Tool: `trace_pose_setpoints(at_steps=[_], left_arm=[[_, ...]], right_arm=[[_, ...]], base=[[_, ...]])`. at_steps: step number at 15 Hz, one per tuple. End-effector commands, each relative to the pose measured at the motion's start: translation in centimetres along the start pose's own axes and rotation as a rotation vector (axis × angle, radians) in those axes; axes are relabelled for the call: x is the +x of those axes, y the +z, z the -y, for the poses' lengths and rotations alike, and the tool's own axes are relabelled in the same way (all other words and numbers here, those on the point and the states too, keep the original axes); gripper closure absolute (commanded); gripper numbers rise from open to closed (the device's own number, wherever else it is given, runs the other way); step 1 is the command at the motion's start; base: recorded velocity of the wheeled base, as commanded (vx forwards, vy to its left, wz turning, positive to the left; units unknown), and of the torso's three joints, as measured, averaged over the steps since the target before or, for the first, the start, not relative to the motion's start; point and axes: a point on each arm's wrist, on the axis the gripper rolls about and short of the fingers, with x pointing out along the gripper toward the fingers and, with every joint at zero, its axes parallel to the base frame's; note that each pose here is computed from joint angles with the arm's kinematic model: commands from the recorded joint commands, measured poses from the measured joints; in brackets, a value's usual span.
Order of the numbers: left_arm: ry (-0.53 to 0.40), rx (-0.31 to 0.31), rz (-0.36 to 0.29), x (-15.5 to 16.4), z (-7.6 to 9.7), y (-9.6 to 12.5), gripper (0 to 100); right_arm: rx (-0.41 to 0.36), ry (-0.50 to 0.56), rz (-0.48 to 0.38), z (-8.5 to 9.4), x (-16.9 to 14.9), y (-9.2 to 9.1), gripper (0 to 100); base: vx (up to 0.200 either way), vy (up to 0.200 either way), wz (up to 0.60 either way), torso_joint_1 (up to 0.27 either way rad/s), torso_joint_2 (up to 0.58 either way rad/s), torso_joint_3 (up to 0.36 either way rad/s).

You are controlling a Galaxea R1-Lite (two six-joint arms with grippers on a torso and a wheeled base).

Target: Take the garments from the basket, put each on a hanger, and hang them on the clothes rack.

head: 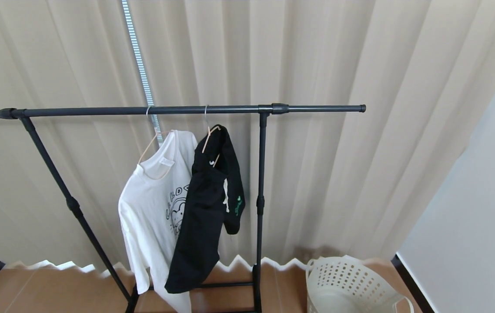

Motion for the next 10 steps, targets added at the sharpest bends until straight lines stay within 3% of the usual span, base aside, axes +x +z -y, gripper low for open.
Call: trace_pose_setpoints(at_steps=[1,2,10], left_arm=[[-0.001,-0.001,0.005,-0.04,0.0,-0.04,0],[-0.001,0.0,0.005,-0.04,0.0,-0.04,0],[-0.001,-0.001,0.005,-0.04,0.0,-0.04,0]], right_arm=[[0.012,0.079,0.008,-0.19,-0.07,-0.41,0],[0.009,0.189,0.005,-0.44,-0.09,-0.48,0],[0.009,0.177,0.006,-0.41,-0.1,-0.44,0]], base=[[0.0,0.0,0.0,0.0,0.0,0.0],[0.0,0.0,0.0,0.0,0.0,0.0],[0.0,0.0,0.0,0.0,0.0,0.0]])
